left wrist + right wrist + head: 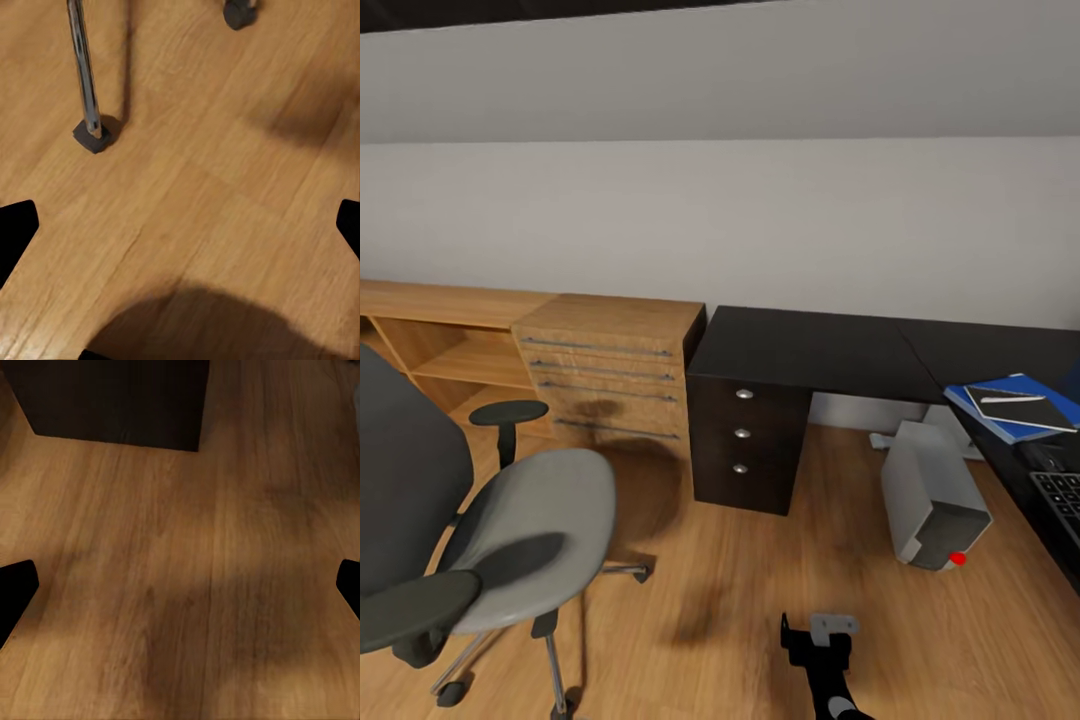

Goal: In the bedroom, organize the workspace by keeping the computer under the desk, ensuring the monitor is on the desk, placing the keyboard on the desk next to the monitor, placing the mouse on the desk next to the keyboard, moving the folder from the swivel chair onto the desk next to the mouse, stacking the notebook on top of the folder with the pen on top of the notebook, and positioning the swivel chair next to the desk.

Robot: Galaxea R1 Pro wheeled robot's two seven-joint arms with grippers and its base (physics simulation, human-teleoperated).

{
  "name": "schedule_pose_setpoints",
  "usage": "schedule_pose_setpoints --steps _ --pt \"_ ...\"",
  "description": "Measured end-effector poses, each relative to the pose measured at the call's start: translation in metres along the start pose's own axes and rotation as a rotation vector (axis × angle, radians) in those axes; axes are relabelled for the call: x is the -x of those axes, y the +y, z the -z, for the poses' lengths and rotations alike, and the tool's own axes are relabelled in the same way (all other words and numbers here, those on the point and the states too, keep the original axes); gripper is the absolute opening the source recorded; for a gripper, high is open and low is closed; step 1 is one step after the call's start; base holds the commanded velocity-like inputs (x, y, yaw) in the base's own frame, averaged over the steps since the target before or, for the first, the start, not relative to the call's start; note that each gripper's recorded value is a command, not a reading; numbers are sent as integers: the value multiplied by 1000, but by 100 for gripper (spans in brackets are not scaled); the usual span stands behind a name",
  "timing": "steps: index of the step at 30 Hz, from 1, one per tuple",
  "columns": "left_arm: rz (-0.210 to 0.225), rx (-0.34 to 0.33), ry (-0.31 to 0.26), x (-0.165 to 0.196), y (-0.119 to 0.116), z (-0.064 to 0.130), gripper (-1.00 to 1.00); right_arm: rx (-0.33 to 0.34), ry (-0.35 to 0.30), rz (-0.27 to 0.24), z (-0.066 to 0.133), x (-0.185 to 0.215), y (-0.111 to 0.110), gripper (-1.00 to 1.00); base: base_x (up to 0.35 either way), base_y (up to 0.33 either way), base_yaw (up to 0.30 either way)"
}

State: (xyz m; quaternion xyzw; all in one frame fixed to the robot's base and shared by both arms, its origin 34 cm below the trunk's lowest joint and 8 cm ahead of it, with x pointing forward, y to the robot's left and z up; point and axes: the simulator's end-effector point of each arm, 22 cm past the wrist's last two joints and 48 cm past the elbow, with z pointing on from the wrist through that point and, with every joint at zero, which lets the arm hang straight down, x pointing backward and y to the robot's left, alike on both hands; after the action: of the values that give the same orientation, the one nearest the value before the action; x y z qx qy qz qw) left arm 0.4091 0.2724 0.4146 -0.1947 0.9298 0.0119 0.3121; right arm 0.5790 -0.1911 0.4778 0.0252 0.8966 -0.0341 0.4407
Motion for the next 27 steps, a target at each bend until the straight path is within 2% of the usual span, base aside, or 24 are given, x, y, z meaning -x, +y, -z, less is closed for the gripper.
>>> schedule_pose_setpoints --steps 4,5,11,13,14,16,21,23,24,25,27 --pt "50 48 -25 12 26 -10 100 14 -48 -18 -6 11 10 100 0 0 0" --pt "79 71 -31 16 37 -13 100 20 -72 -29 -9 19 15 100 0 0 0" --pt "162 139 -51 20 69 -23 100 -8 -141 -73 -19 41 19 100 0 0 0" --pt "181 160 -58 21 80 -26 100 -16 -149 -77 -21 42 18 100 0 0 0" --pt "216 197 -72 26 98 -27 100 -22 -152 -78 -23 40 15 100 0 0 0" --pt "256 227 -83 27 112 -29 100 -28 -143 -72 -24 32 12 100 0 0 0" --pt "339 286 -102 25 137 -33 100 -37 -120 -60 -27 12 8 100 0 0 0" --pt "382 313 -110 23 148 -34 100 -38 -118 -59 -29 7 8 100 0 0 0" --pt "426 338 -118 22 158 -34 100 -39 -117 -59 -30 5 7 100 0 0 0" --pt "452 353 -122 20 163 -34 100 -40 -117 -59 -31 3 7 100 0 0 0" --pt "540 404 -143 19 186 -32 100 -43 -116 -59 -33 -1 5 100 0 0 0"
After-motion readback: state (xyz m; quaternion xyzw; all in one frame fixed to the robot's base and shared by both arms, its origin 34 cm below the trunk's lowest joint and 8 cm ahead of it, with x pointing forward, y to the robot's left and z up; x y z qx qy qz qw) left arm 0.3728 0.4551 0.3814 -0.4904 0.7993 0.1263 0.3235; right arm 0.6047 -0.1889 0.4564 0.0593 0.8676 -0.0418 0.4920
